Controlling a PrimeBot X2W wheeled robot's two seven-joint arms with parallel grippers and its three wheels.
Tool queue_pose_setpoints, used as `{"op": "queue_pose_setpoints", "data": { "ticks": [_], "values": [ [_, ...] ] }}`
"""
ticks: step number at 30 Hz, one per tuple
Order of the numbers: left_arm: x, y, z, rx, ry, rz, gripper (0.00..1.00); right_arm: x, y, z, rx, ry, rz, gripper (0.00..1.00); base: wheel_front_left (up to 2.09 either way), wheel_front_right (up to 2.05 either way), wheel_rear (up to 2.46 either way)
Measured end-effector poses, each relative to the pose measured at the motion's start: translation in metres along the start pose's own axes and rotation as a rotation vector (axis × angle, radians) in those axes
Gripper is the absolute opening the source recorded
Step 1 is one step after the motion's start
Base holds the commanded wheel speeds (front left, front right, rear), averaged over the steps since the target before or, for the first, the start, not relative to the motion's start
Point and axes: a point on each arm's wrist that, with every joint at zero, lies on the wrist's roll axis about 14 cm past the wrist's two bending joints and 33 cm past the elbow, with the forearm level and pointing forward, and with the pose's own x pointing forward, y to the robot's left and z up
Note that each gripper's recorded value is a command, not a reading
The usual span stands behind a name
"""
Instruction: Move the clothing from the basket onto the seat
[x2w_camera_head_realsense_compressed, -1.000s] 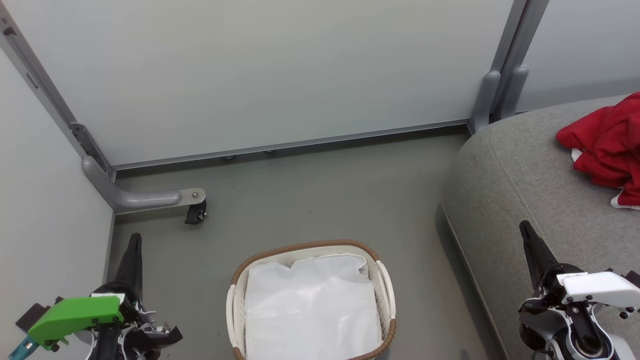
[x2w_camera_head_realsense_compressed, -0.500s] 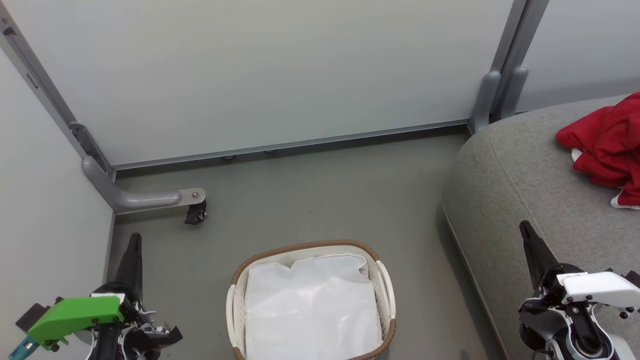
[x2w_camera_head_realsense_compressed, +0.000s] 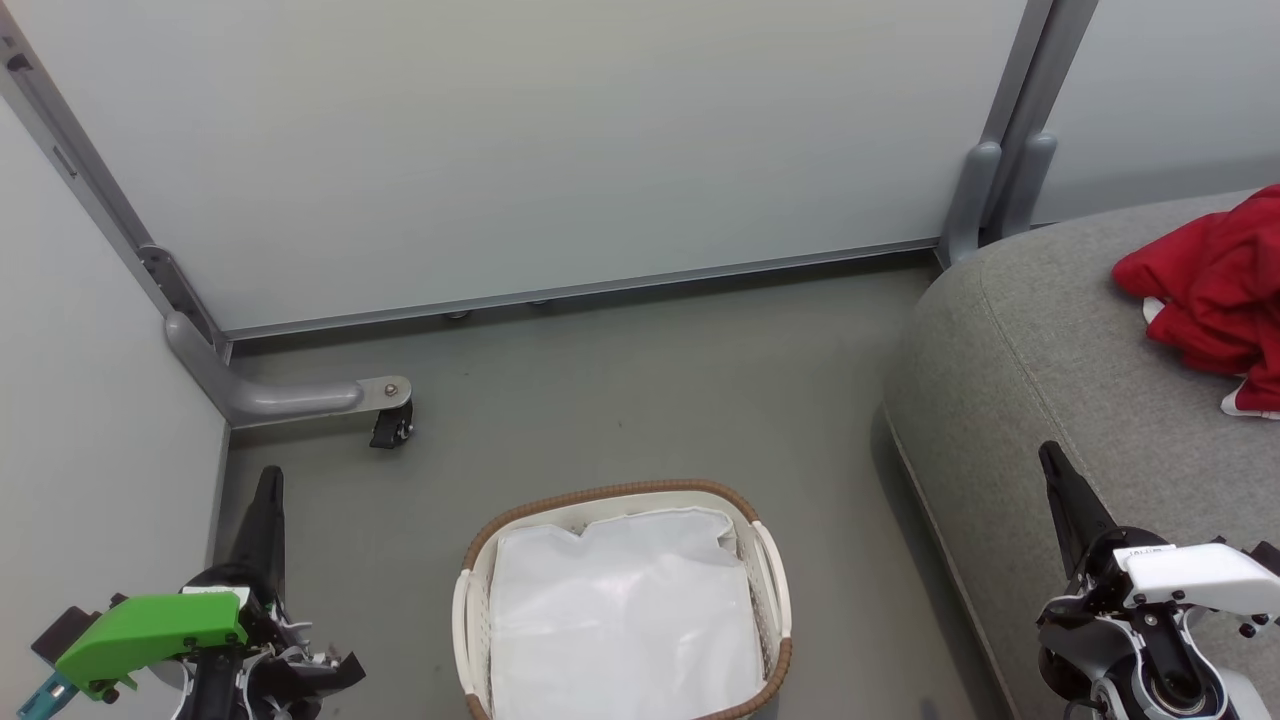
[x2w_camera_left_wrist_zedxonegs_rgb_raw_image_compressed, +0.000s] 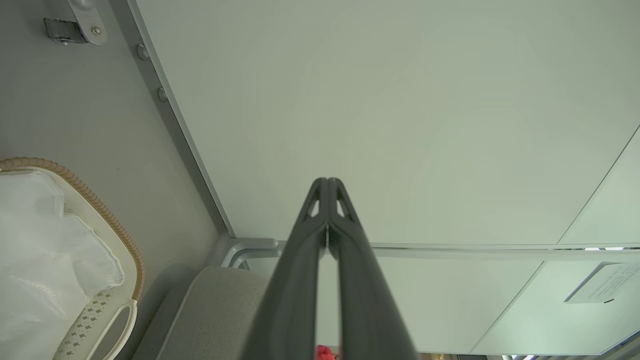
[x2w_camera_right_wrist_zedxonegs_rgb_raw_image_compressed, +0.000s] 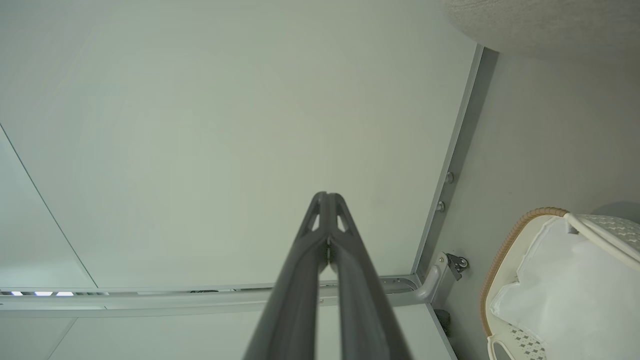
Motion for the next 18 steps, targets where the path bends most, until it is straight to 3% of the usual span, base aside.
{"op": "queue_pose_setpoints", "data": {
  "ticks": [18],
  "values": [
    [0.0000, 0.0000, 0.0000, 0.000, 0.000, 0.000, 0.00, 0.0000, 0.0000, 0.0000, 0.000, 0.000, 0.000, 0.00, 0.00, 0.00, 0.00]
  ]
}}
